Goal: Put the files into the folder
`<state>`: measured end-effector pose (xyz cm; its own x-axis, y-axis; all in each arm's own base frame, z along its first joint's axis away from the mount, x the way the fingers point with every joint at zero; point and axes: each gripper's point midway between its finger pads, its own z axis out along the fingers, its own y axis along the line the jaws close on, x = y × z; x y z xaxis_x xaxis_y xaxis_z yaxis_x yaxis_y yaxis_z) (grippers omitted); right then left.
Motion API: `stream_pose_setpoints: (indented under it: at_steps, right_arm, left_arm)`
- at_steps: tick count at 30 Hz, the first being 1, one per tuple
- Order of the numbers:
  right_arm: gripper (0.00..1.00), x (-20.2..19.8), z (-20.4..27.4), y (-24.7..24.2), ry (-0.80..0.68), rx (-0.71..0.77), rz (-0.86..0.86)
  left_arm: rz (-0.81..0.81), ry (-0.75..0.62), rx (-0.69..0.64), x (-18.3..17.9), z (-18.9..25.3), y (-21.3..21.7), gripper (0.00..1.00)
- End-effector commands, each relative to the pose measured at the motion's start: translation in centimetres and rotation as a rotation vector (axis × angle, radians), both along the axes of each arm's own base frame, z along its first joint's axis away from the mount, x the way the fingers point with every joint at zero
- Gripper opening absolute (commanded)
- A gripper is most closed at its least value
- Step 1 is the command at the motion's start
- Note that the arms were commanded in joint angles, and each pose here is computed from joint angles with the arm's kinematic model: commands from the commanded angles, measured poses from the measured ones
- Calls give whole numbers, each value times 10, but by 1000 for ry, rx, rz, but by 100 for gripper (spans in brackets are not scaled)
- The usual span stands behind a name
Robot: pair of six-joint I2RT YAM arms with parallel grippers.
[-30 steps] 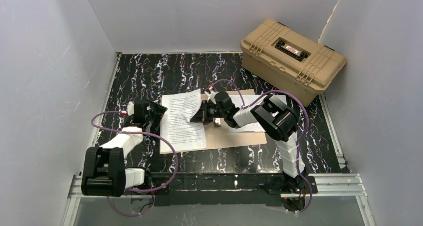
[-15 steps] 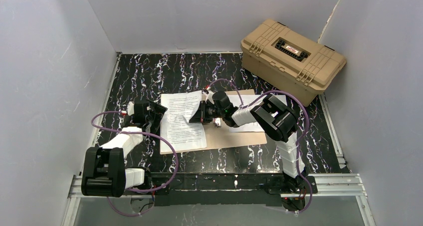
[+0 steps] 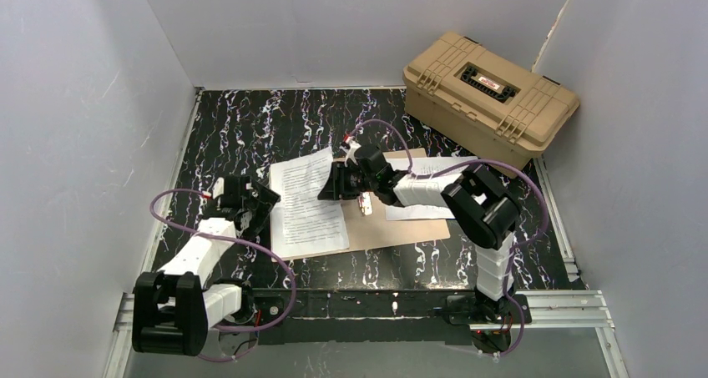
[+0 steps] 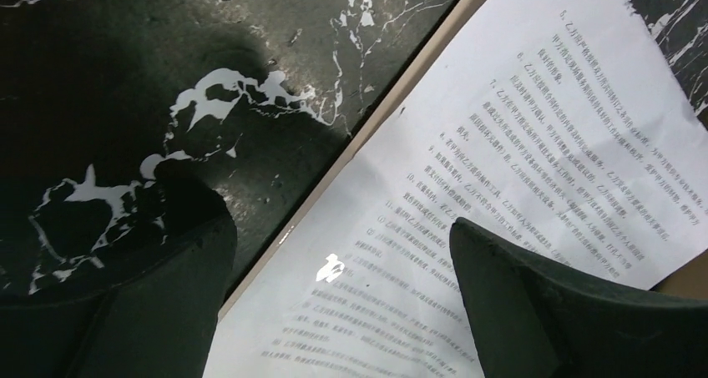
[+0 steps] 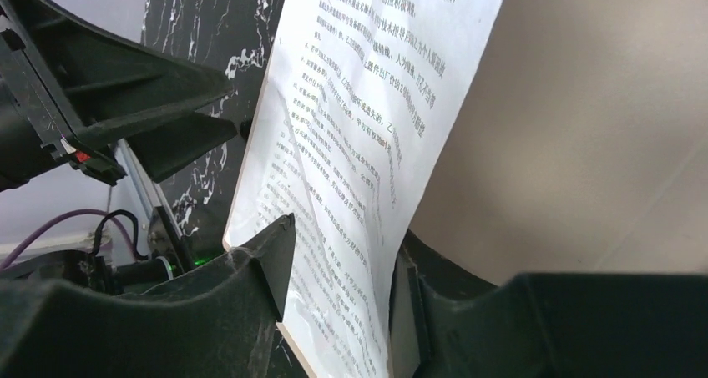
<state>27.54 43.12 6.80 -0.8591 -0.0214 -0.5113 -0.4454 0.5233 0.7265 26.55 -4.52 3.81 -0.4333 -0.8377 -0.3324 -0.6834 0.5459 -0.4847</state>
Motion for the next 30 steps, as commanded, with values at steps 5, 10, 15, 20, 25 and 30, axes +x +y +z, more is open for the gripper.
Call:
stream_pose_setpoints:
  at_steps: [5, 10, 15, 20, 25, 30]
  right_arm:
    - [56, 23, 46, -40, -223, -190, -101]
    - [56, 21, 58, -73, -290, -330, -115]
    - [53, 21, 62, -104, -325, -486, -130]
    - [49, 15, 53, -120, -316, -589, -86]
    - [41, 6, 39, -122, -281, -645, -42]
    - [32, -3, 27, -115, -262, -679, -13]
  left_arm:
    - [-71, -35, 89, -7, 40, 8, 98]
    - [-216, -102, 90, -9, 64, -6, 98]
    - [-420, -85, 89, -22, 78, -32, 98]
    - [-580, -44, 165, -37, 81, -54, 97]
    - [-682, 23, 257, -47, 71, -62, 93]
    - [-769, 91, 309, -55, 56, -74, 84]
